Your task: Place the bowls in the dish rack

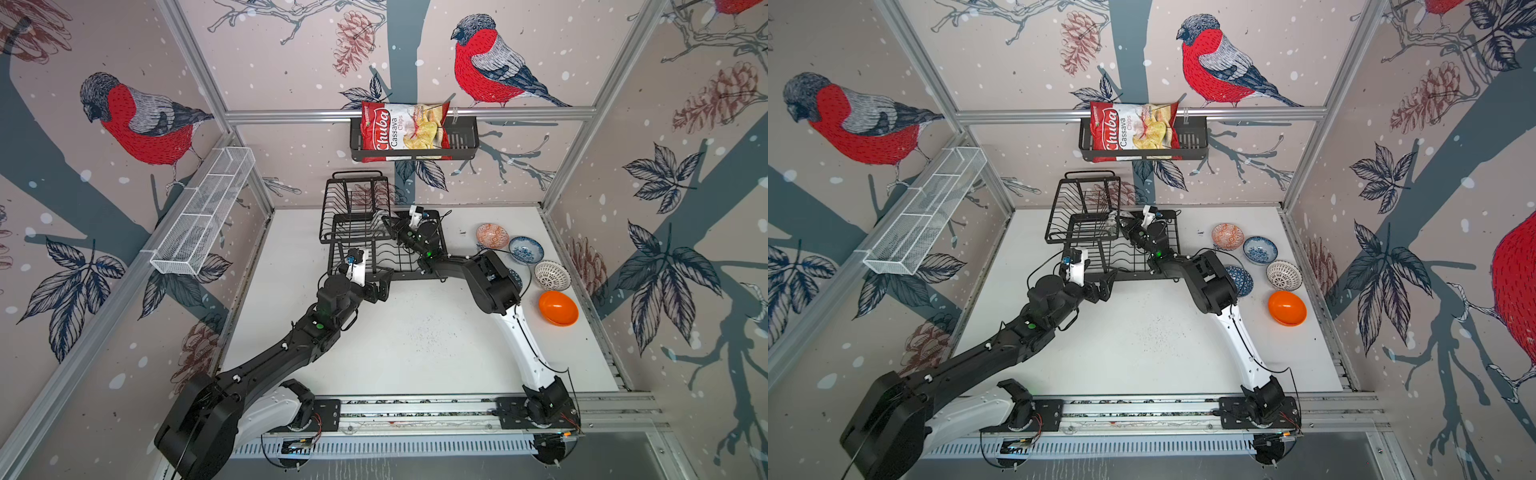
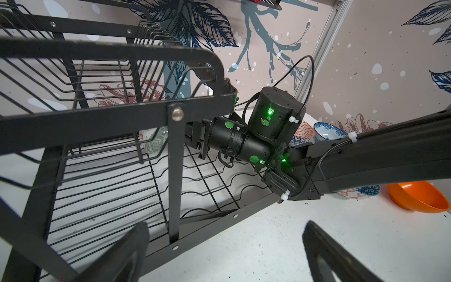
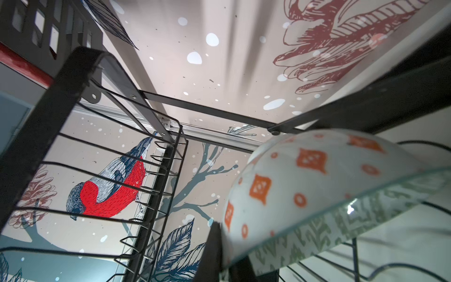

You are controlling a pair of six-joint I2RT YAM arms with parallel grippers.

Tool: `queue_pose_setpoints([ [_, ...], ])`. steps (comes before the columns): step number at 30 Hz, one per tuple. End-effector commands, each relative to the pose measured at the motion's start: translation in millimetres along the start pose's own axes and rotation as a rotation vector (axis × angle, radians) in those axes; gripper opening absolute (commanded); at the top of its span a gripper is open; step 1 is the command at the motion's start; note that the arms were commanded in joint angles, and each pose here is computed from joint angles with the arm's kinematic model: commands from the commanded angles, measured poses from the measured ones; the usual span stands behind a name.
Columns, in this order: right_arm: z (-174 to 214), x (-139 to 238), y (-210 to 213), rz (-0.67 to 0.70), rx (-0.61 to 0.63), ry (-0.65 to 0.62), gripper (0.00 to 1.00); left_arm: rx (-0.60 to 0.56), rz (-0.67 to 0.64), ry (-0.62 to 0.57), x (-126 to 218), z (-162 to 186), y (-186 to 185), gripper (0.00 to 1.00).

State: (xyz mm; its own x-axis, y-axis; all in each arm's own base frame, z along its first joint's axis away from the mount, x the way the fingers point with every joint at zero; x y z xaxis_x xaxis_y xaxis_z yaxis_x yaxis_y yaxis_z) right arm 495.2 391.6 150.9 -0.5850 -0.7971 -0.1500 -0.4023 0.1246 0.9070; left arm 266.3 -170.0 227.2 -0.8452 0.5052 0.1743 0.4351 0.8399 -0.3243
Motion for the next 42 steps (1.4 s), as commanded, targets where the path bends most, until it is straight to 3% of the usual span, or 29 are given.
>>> queue_pose_setpoints([
  [1,-5.0,-3.9,21.1,-0.106,0.009,-0.034,0.0,0.007,0.022,-0.023,-0.2,-5.6,-2.9,0.98],
  [25,3.7,-5.6,-15.4,-0.085,-0.129,-0.062,0.0,0.007,0.02,-0.025,-0.2,-6.3,-2.9,0.98],
  [42,7.6,-9.0,-24.5,0.145,-0.169,-0.047,0.0,0.009,0.022,-0.038,3.4,-7.6,-2.8,0.98],
])
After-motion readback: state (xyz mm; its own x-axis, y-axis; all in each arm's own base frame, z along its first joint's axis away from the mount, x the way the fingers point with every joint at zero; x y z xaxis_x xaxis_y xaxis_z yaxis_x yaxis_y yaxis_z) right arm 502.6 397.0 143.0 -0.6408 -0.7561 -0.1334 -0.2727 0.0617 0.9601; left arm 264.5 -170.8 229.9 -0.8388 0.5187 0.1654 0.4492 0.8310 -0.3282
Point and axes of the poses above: each gripper's point midway between its finger pads, its own x axis back along the fingers, its own y axis along the line the jaws close on, z = x × y, the point moved 6 cm from there along x, back along the fingers, and after that the axes turned 9 degrees about x, right-handed, at the moved point
